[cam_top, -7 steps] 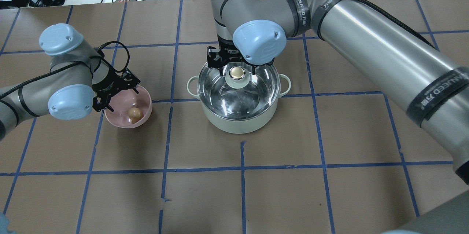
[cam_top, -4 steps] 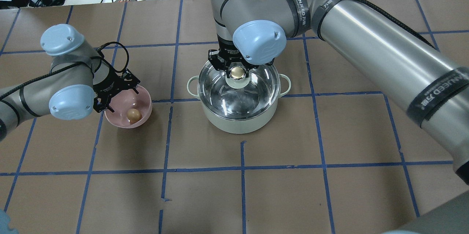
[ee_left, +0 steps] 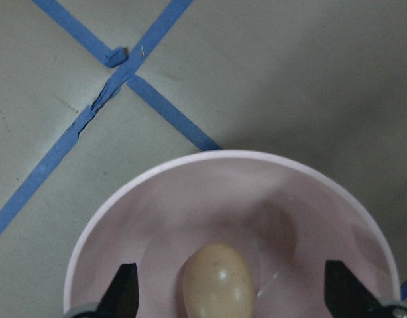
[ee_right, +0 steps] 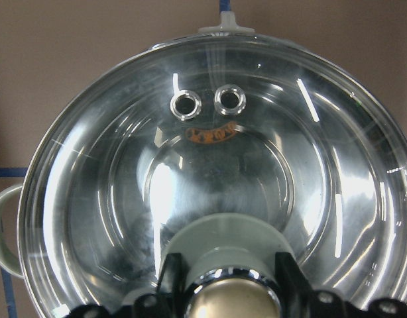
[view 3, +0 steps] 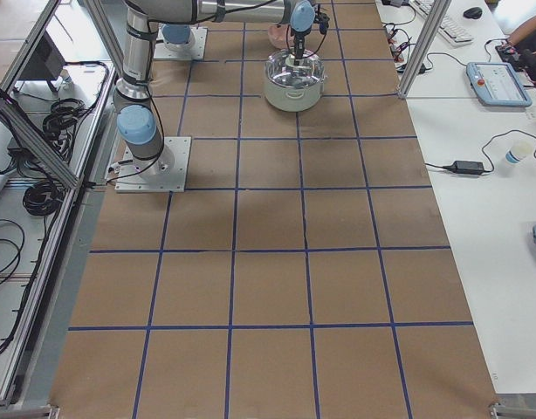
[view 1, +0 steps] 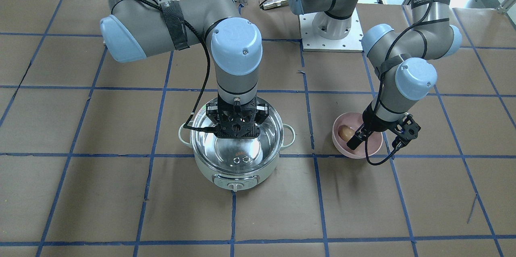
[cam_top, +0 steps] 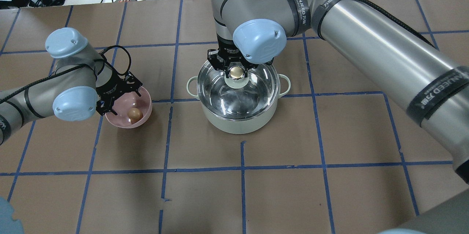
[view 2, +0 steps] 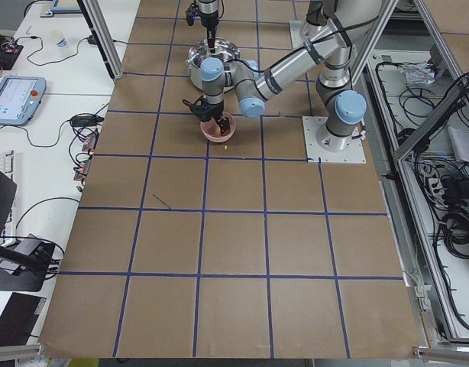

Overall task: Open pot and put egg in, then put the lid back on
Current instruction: 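Grasp the glass lid knob with the right gripper while the left lowers, then lift the glass lid off the pot and move it away with the right gripper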

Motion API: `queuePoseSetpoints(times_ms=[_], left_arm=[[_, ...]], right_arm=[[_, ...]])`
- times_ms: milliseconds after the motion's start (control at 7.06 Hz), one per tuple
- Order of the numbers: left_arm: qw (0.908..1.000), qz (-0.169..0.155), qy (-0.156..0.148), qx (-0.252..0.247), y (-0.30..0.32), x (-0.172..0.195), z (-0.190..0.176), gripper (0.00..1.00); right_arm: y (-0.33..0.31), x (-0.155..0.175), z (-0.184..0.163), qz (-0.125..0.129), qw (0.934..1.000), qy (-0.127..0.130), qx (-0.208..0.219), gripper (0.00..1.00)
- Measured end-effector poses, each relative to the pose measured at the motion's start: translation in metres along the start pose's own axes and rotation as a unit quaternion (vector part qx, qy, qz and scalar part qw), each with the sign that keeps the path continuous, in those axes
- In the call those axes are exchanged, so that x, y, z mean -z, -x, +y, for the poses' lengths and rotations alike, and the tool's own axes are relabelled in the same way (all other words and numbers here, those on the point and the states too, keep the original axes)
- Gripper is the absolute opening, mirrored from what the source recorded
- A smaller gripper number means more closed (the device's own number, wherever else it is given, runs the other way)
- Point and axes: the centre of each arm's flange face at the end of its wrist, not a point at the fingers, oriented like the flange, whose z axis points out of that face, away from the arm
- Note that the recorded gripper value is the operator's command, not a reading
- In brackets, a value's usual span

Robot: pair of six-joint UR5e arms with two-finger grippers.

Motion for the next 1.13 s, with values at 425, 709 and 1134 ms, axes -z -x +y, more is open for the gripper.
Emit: queuePoseSetpoints(times_ms=[425, 709, 1134], left_arm=[[0.9999, 0.007, -0.012, -0.006, 0.004, -0.01, 0.007, 0.98], [0.9998, 0.008, -0.012, -0.011, 0.005, -0.013, 0.01, 0.98], [0.9996, 0.008, -0.011, -0.026, 0.007, -0.017, 0.013, 0.98]], right_arm=[[-0.004, 0.029, 0.002, -0.01, 0.9998, -0.02, -0.001, 0.09], [-0.034, 0.09, 0.014, -0.021, 0.9987, -0.042, -0.016, 0.08], [-0.166, 0.18, 0.05, -0.011, 0.9979, -0.018, -0.061, 0.04]])
